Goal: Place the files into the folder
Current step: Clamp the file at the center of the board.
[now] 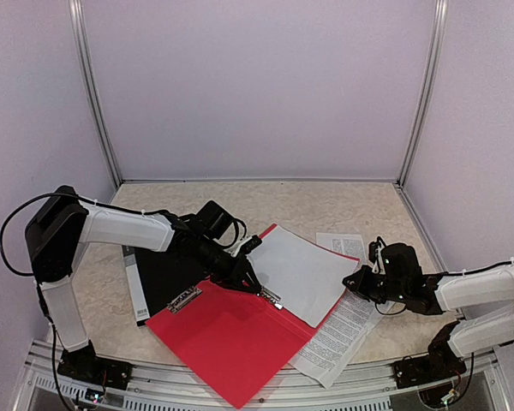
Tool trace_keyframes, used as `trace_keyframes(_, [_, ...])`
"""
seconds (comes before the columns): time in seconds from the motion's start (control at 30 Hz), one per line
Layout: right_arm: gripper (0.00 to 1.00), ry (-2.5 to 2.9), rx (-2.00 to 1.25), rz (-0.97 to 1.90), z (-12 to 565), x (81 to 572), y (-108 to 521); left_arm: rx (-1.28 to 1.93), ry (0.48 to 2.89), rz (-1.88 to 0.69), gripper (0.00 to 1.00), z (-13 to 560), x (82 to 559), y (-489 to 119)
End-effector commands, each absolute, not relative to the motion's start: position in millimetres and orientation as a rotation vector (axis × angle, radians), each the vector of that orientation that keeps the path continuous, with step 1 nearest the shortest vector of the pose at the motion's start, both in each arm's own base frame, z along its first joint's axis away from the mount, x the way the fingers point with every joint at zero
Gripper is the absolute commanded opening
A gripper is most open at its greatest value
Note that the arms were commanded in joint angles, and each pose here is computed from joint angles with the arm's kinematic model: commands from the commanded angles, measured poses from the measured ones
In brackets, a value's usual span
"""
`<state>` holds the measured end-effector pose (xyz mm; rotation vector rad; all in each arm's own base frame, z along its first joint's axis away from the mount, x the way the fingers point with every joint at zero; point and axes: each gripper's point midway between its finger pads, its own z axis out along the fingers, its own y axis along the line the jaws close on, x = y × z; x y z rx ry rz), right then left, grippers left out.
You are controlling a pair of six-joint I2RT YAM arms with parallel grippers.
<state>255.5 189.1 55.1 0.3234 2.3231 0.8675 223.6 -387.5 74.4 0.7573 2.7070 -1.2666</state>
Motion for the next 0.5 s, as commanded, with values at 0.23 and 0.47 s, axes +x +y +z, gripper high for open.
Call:
trace_keyframes(0.23, [0.00,2.307,0.310,0.848,64.3,262.9,188.3,0.762,2.664,-1.320,0.28,86.3,231.5,-391.6])
trace_keyframes(0.47, [0.00,2.306,0.306,0.846,64.8,263.2,188.6,0.765,2.657,-1.351,0.28,88.0,235.1,-394.4])
